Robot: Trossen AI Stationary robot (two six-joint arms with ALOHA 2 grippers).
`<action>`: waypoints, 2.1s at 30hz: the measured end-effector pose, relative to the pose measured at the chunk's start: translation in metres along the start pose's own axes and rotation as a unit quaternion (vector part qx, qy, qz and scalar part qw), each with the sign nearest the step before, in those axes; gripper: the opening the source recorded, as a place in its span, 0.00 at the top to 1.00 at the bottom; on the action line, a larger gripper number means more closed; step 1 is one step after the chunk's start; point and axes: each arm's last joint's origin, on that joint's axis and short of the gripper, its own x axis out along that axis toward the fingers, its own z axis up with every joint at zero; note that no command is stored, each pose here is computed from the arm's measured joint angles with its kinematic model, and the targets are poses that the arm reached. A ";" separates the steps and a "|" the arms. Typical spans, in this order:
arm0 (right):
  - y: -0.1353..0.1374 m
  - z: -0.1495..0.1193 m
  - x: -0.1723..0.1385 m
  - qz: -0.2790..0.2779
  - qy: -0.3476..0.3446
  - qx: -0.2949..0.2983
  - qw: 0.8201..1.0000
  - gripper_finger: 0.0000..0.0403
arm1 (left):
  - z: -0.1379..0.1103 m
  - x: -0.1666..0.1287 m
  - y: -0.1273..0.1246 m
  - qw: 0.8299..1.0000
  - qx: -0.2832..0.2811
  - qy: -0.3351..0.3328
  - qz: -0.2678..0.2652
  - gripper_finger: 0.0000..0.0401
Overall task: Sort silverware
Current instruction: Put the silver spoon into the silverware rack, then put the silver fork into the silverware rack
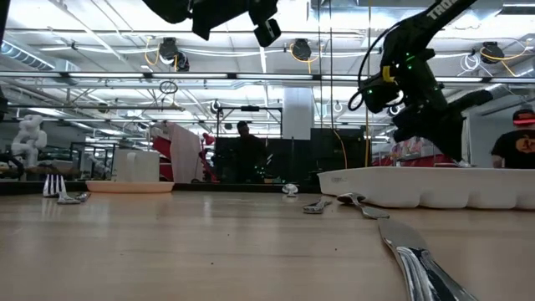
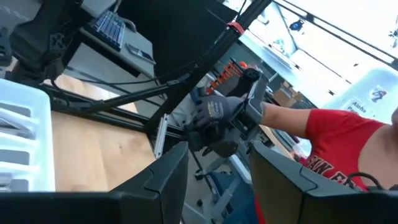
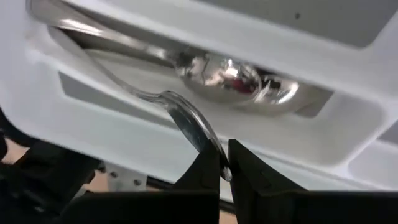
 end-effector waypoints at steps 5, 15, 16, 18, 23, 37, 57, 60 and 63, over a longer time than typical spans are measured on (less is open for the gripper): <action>-0.009 0.008 0.008 -0.005 -0.011 -0.002 1.000 1.00 | 0.002 -0.006 0.003 1.000 0.008 -0.005 0.008 0.57; -0.018 0.017 0.022 0.014 0.006 0.041 0.999 0.94 | -0.002 -0.016 0.013 0.999 -0.004 0.006 0.036 0.57; -0.019 0.017 0.022 0.012 0.004 0.046 0.999 0.92 | -0.002 -0.016 0.013 0.999 -0.006 0.008 0.037 0.57; -0.020 0.018 0.022 0.004 0.002 0.059 0.998 0.88 | -0.002 -0.016 0.014 0.999 -0.006 0.008 0.038 0.57; -0.021 0.018 0.022 -0.001 -0.002 0.075 0.997 0.75 | -0.002 -0.016 0.014 0.999 -0.004 0.008 0.038 0.57; -0.019 0.008 -0.039 -0.102 -0.100 0.154 0.978 0.59 | 0.002 -0.025 0.018 0.998 0.011 -0.007 0.056 0.57; 0.105 -0.071 -0.203 -0.017 -0.599 0.183 0.780 0.59 | -0.048 -0.168 -0.210 0.896 0.212 -0.094 0.379 0.57; 0.113 -0.071 -0.204 -0.006 -0.602 0.182 0.777 0.59 | -0.077 -0.169 -0.214 0.904 0.070 -0.097 0.411 0.57; 0.116 -0.068 -0.204 -0.007 -0.597 0.188 0.780 0.59 | -0.104 -0.171 -0.216 0.886 -0.075 -0.102 0.446 0.57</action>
